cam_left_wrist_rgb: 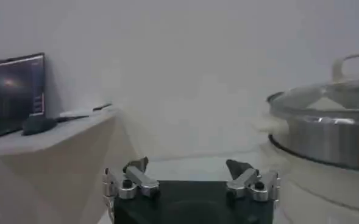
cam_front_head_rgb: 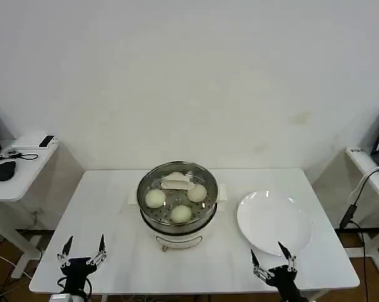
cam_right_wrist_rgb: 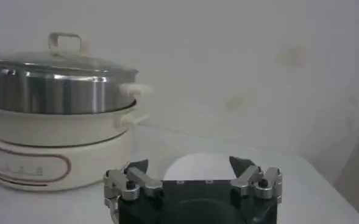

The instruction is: Take steamed baozi put them in steamer then cover it.

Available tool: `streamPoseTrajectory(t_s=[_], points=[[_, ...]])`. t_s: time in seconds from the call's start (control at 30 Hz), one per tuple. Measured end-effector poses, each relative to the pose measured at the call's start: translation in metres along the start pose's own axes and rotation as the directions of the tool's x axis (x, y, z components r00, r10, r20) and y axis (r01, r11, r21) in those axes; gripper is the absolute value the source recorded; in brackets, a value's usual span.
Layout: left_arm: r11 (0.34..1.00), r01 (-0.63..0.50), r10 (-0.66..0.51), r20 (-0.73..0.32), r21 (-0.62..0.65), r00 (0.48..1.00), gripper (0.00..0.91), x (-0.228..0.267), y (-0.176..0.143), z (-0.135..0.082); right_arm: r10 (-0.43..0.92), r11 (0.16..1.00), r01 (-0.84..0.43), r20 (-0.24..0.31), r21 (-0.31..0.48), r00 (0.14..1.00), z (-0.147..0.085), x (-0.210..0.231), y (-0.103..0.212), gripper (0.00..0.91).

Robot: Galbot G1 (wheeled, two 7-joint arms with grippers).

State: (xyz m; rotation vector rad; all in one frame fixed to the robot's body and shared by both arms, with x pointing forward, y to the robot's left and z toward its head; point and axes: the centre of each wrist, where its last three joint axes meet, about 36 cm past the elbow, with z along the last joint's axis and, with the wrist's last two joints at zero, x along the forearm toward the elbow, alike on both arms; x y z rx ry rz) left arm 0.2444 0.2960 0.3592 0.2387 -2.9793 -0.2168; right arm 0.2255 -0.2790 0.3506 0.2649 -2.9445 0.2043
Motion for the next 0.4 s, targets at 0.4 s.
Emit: streamPoseTrajectory(t_s=[0.4], points=[[1.0, -0.01, 0.009, -0.048, -0.017, 0.999, 0.907, 0.014, 0.001, 0.012, -0.021, 1.0, 0.021, -0.037, 0.014, 0.999, -0.006, 0.0, 0.004, 0.907]])
